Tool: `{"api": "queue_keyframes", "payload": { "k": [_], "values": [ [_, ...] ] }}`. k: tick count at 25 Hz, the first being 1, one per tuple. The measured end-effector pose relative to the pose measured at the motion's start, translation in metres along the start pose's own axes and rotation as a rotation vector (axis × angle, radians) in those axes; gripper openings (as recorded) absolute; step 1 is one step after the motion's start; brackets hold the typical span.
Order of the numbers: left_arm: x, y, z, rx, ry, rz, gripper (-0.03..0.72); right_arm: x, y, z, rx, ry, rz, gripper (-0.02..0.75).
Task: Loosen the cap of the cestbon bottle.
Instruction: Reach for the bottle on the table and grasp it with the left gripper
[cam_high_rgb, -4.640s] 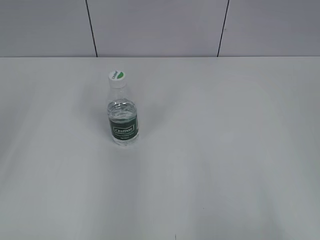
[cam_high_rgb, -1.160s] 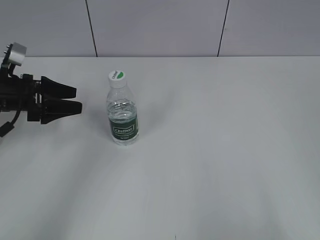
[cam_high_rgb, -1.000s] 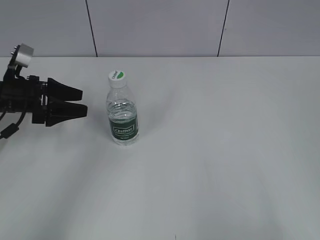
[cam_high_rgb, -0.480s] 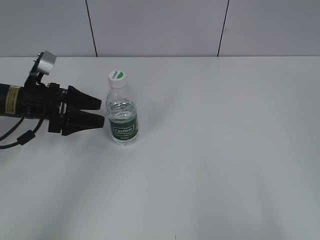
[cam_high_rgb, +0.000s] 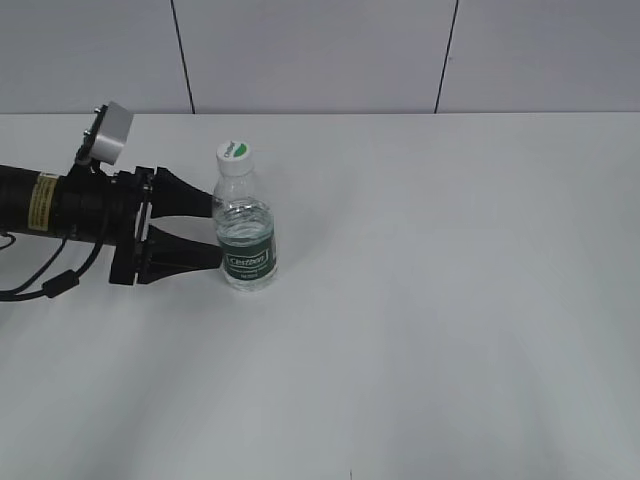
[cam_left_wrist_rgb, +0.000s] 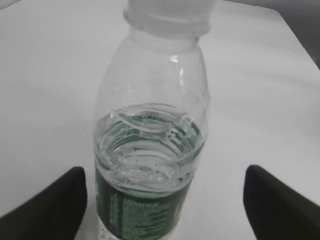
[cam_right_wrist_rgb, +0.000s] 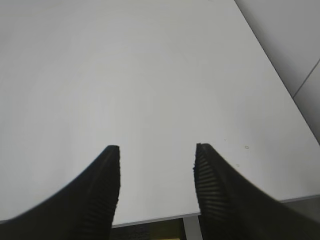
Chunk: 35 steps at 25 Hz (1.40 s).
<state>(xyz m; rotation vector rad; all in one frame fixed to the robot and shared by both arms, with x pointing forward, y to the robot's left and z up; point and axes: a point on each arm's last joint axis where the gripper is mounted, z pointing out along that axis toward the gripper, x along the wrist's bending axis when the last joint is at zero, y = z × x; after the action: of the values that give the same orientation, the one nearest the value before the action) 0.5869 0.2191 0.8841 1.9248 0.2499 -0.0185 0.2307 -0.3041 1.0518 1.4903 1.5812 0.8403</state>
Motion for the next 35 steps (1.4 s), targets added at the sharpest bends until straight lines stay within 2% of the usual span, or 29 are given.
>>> {"api": "queue_keyframes", "payload": {
  "k": [4,11,15,21,28,35],
  "values": [
    [0.001,0.0,0.0,-0.009,0.006,0.026,0.582,0.0,0.0,0.0,0.0,0.0,0.0,0.372],
    [0.008,-0.024,0.011,-0.038,0.031,-0.002,0.582,0.0,0.0,0.0,0.0,0.0,0.0,0.372],
    [0.016,-0.025,0.014,-0.051,0.043,0.015,0.582,0.0,0.0,0.0,0.0,0.0,0.0,0.372],
    [0.019,-0.036,0.035,-0.048,0.007,-0.003,0.582,0.0,0.0,0.0,0.0,0.0,0.0,0.372],
    [0.01,-0.027,0.062,-0.066,-0.028,0.029,0.582,0.0,0.0,0.0,0.0,0.0,0.001,0.372],
    [0.016,-0.02,0.067,-0.079,-0.022,0.06,0.582,0.0,0.0,0.0,0.0,0.0,0.001,0.372]
  ]
}}
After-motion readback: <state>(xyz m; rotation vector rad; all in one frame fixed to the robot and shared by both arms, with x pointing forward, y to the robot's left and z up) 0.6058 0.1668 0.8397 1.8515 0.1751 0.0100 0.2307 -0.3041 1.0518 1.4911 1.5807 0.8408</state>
